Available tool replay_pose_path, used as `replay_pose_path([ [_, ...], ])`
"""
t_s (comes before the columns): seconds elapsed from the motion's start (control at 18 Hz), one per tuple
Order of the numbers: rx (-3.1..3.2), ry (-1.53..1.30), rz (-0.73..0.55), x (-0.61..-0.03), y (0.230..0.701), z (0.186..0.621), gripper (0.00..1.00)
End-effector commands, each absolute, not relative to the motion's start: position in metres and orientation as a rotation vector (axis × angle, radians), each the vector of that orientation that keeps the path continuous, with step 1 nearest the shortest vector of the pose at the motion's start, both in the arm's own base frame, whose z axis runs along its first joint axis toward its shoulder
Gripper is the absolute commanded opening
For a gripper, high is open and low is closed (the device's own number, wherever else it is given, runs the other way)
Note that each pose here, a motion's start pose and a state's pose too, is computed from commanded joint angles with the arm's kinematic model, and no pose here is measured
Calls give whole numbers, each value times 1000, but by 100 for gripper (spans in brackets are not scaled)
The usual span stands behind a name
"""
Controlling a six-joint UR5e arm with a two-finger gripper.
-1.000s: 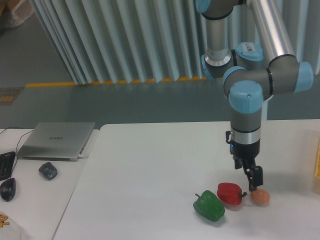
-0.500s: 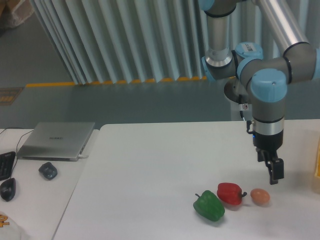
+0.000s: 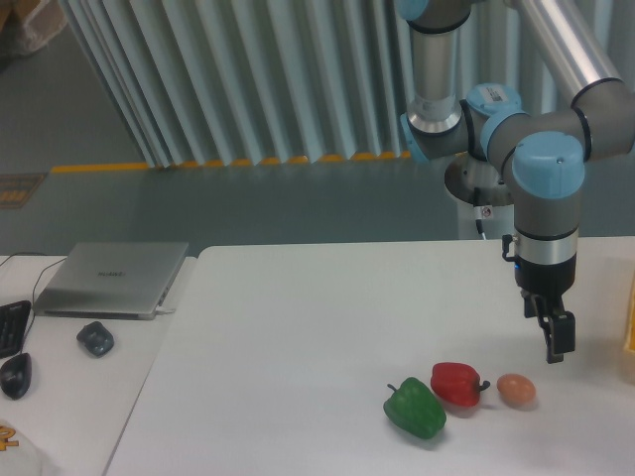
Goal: Place the triangular bread on the table
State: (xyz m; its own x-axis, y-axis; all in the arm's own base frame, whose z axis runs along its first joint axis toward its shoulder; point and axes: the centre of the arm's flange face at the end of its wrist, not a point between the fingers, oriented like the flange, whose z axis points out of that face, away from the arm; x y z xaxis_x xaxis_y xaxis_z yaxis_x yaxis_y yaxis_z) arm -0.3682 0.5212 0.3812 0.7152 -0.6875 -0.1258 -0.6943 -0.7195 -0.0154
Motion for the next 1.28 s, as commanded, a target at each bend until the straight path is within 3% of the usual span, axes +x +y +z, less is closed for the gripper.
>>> replay_pose_path([
  [0.61, -2868, 1121, 154, -381, 509, 375, 100],
  [1.0, -2794, 1501, 162, -450, 427, 382, 100],
  [1.28, -2766, 1698, 175, -473, 398, 388, 100],
])
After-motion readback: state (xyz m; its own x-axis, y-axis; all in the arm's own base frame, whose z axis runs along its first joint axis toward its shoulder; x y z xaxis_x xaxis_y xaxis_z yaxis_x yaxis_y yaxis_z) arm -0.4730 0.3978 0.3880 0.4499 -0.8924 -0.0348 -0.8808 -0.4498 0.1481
